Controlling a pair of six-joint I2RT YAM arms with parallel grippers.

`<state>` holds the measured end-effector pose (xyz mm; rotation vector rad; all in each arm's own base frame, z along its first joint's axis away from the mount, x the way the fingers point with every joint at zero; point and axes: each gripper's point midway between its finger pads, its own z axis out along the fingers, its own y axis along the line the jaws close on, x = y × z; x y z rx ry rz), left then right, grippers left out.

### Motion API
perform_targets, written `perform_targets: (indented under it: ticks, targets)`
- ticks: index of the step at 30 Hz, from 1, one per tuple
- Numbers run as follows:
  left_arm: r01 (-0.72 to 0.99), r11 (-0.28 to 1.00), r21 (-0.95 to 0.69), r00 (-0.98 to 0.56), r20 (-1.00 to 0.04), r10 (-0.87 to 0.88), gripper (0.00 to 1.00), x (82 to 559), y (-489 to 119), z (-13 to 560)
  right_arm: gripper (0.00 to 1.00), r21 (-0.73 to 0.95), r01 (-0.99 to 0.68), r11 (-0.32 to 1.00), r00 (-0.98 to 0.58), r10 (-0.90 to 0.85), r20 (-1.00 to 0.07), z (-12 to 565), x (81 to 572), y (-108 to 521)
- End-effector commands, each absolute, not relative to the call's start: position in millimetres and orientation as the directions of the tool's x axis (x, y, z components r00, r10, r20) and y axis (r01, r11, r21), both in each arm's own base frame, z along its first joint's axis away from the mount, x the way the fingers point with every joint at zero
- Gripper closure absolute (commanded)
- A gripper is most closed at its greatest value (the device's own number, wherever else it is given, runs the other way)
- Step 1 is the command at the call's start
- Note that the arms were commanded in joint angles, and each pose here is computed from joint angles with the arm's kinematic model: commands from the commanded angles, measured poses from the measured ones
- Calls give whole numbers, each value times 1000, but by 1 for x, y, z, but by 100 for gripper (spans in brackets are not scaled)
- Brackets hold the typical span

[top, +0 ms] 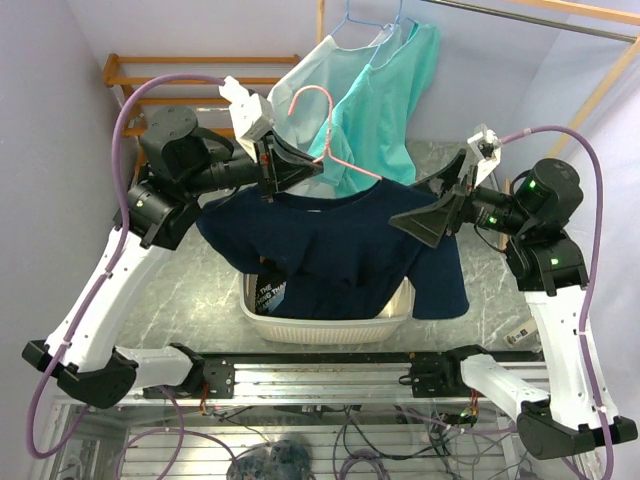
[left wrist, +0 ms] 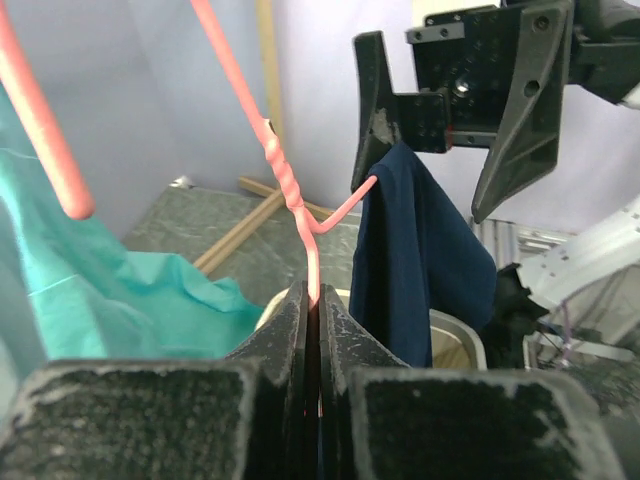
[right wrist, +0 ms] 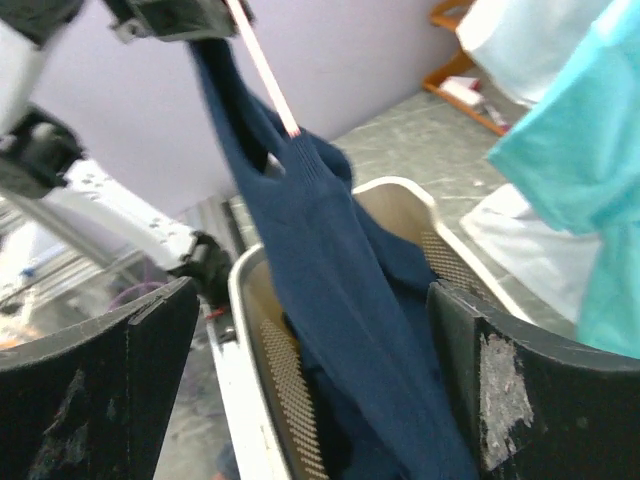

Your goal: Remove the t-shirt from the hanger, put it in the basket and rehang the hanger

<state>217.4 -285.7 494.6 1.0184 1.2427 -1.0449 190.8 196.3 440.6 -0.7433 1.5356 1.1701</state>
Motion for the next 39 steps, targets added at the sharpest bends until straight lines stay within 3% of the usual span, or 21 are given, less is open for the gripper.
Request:
perform_targets:
  ticks: [1, 7, 13, 18, 20, 28, 39]
  targets:
    - [916, 376, 142, 199, -973, -115, 93, 220, -262, 538, 1, 270, -803, 532, -249, 111, -962, 438, 209, 177]
    - [897, 409, 169, 230, -968, -105, 93, 211, -250, 549, 6, 240, -694, 678, -214, 124, -969, 439, 228, 155]
    - [879, 441, 181, 248, -964, -99, 93, 203, -238, 551, 53, 248, -647, 721, -241, 115, -964, 431, 239, 149]
    - [867, 462, 186, 256, -962, -95, 93, 197, -230, 549, 77, 231, -573, 786, -233, 113, -966, 430, 246, 135]
    - [863, 471, 181, 256, -961, -100, 93, 196, -228, 549, 100, 230, -529, 817, -233, 121, -965, 430, 250, 127]
    - [858, 485, 171, 265, -955, -133, 93, 187, -220, 551, 100, 217, -172, 961, -239, 173, -956, 420, 276, 69]
    - [862, 475, 175, 296, -935, -193, 93, 151, -201, 565, 100, 160, 126, 979, -336, 194, -922, 377, 292, 25]
